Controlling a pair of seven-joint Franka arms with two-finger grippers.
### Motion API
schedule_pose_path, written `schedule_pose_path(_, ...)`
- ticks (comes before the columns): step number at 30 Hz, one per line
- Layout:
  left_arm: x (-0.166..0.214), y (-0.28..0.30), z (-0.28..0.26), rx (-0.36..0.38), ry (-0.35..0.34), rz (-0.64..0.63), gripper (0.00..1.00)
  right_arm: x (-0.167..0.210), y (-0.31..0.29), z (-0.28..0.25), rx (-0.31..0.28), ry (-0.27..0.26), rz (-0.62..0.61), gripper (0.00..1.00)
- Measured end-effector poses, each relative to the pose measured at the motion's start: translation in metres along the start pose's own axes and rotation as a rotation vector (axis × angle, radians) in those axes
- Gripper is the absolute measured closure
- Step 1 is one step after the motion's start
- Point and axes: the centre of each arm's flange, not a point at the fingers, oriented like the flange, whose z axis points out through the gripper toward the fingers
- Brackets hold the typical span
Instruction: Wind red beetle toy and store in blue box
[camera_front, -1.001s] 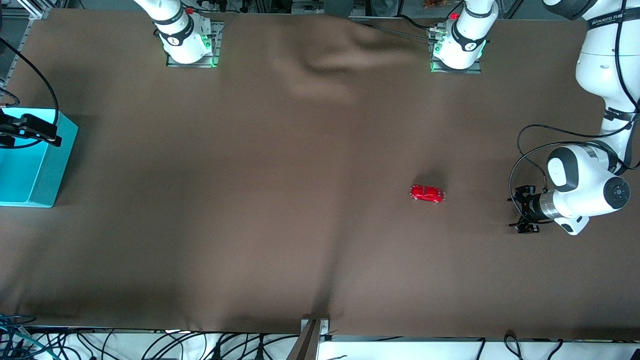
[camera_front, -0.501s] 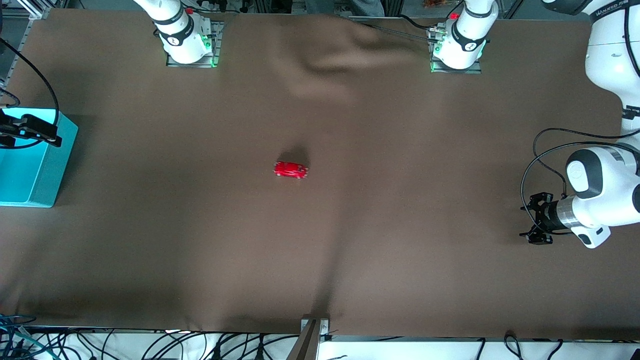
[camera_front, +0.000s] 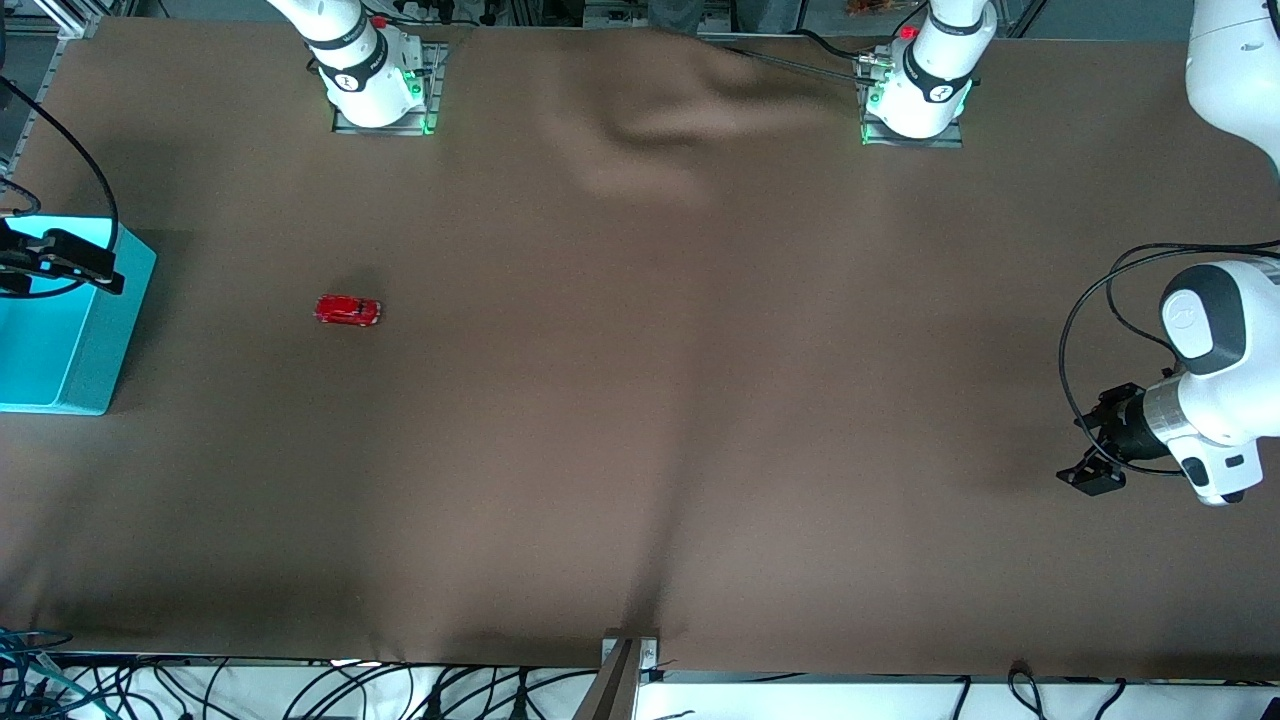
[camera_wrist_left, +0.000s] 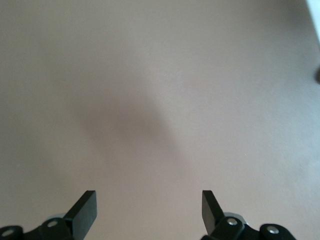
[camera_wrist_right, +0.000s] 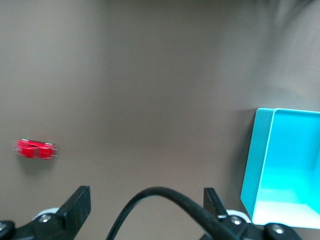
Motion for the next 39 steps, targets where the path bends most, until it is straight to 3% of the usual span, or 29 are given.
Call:
schedule_pose_path(7, -0.02, 0.009, -0.008, 0.137, 0.104, 0.236, 0.04, 0.0, 0.0, 0.0, 0.0, 0.0, 0.0, 0.0)
schedule_pose_path(16, -0.034, 0.03, -0.039, 0.129, 0.134, 0.37, 0.01, 0.0, 0.0, 0.0, 0.0, 0.0, 0.0, 0.0)
schedule_pose_path(24, -0.029, 0.032, -0.087, 0.074, 0.069, 0.498, 0.01, 0.0, 0.0, 0.0, 0.0, 0.0, 0.0, 0.0)
schedule_pose_path(30, -0.022, 0.022, -0.119, 0.081, 0.026, 0.622, 0.01, 0.0, 0.0, 0.0, 0.0, 0.0, 0.0, 0.0)
schedule_pose_path(39, -0.038, 0.013, -0.168, 0.093, 0.015, 0.732, 0.0, 0.0, 0.0, 0.0, 0.0, 0.0, 0.0, 0.0)
